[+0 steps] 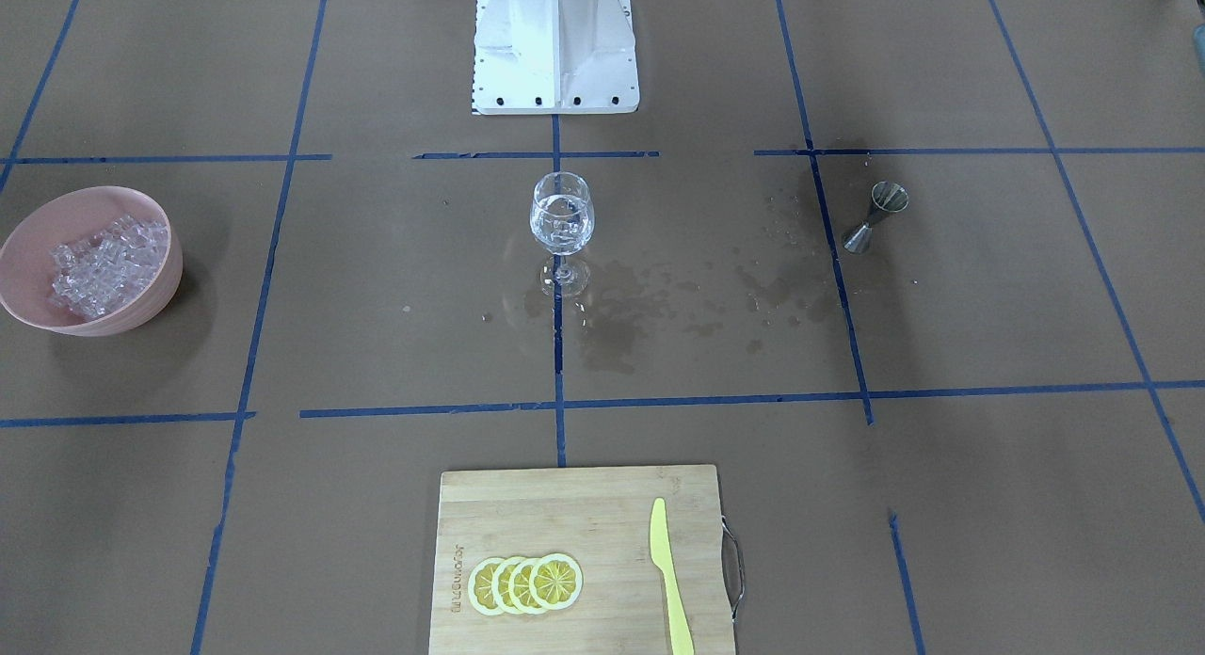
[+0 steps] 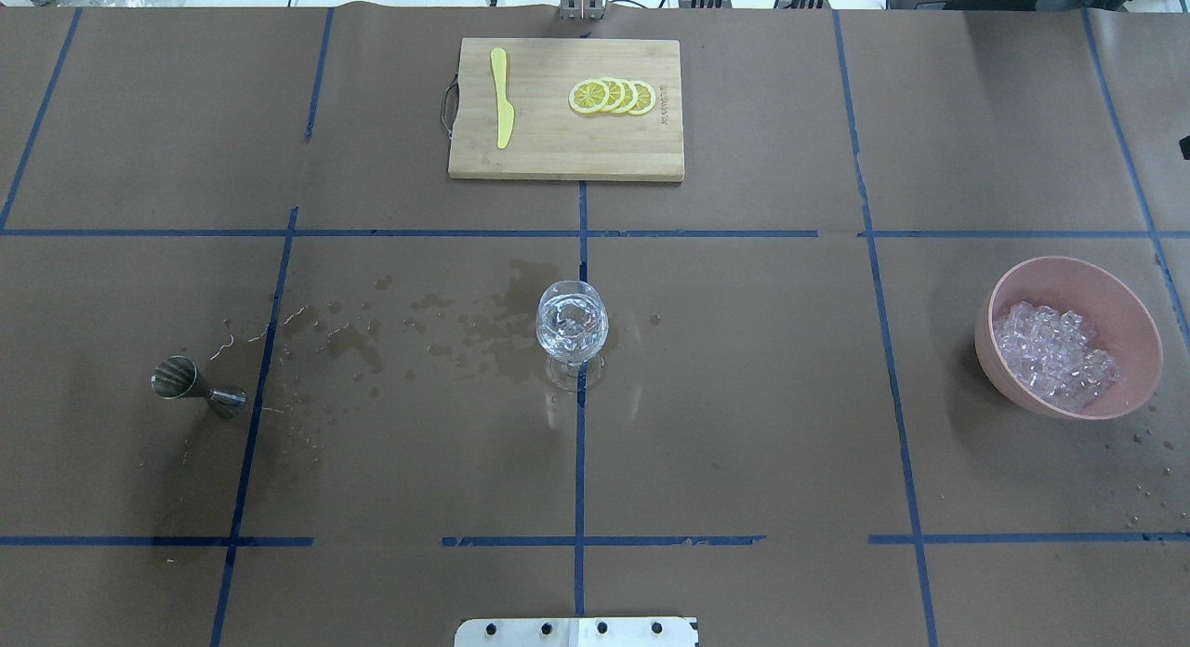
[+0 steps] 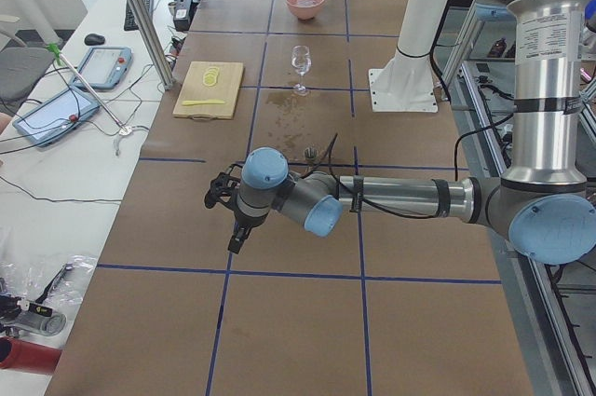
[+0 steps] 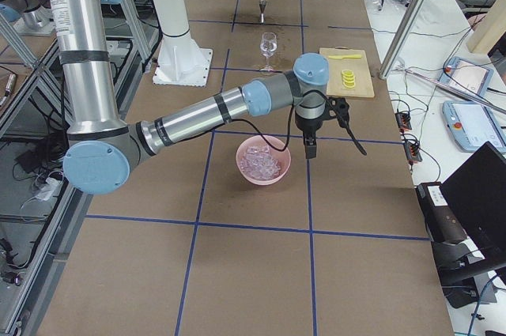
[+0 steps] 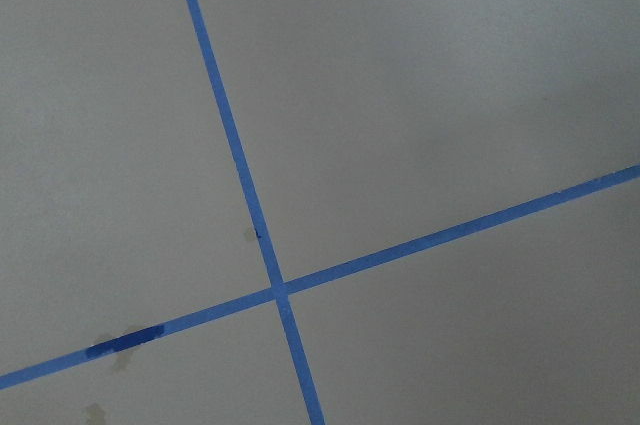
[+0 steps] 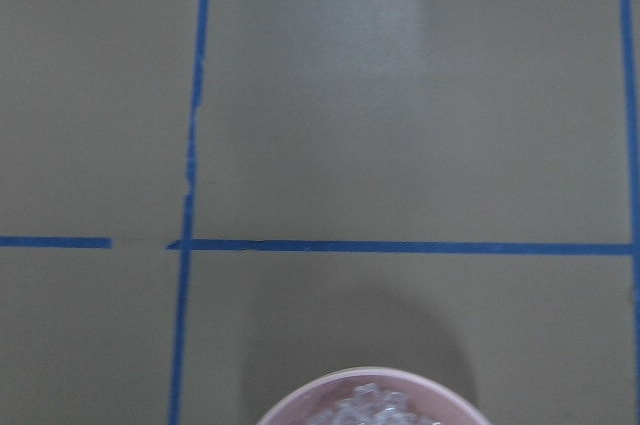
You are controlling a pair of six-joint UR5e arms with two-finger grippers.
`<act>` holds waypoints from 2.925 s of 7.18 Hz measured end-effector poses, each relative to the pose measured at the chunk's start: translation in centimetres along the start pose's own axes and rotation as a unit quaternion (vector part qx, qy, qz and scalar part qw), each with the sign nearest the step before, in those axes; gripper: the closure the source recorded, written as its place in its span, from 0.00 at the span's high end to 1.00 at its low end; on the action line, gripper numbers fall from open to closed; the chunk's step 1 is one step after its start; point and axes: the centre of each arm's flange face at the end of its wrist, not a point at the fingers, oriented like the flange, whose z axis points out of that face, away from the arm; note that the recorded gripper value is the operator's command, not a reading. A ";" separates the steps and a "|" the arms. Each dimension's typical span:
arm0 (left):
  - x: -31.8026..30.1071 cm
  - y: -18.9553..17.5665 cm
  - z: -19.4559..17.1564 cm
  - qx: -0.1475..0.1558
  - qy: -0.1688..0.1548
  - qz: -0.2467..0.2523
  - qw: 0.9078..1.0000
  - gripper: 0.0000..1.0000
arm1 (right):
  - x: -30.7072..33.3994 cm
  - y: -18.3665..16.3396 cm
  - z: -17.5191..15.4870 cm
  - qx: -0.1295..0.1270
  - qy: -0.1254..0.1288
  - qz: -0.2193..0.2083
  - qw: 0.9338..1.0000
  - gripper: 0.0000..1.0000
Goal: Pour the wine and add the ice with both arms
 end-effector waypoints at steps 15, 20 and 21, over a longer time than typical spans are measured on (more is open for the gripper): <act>-4.4 0.1 -2.5 -0.080 -0.031 0.054 0.995 1.00 | 13.8 6.2 4.4 -0.036 -0.027 -0.012 0.999 1.00; -4.2 -0.1 -2.5 -0.079 -0.031 0.058 0.995 1.00 | 13.6 5.9 4.2 -0.034 -0.028 -0.013 0.999 1.00; -4.2 0.0 -2.5 -0.080 -0.031 0.058 0.995 1.00 | 13.5 5.8 4.1 -0.033 -0.029 -0.014 0.999 1.00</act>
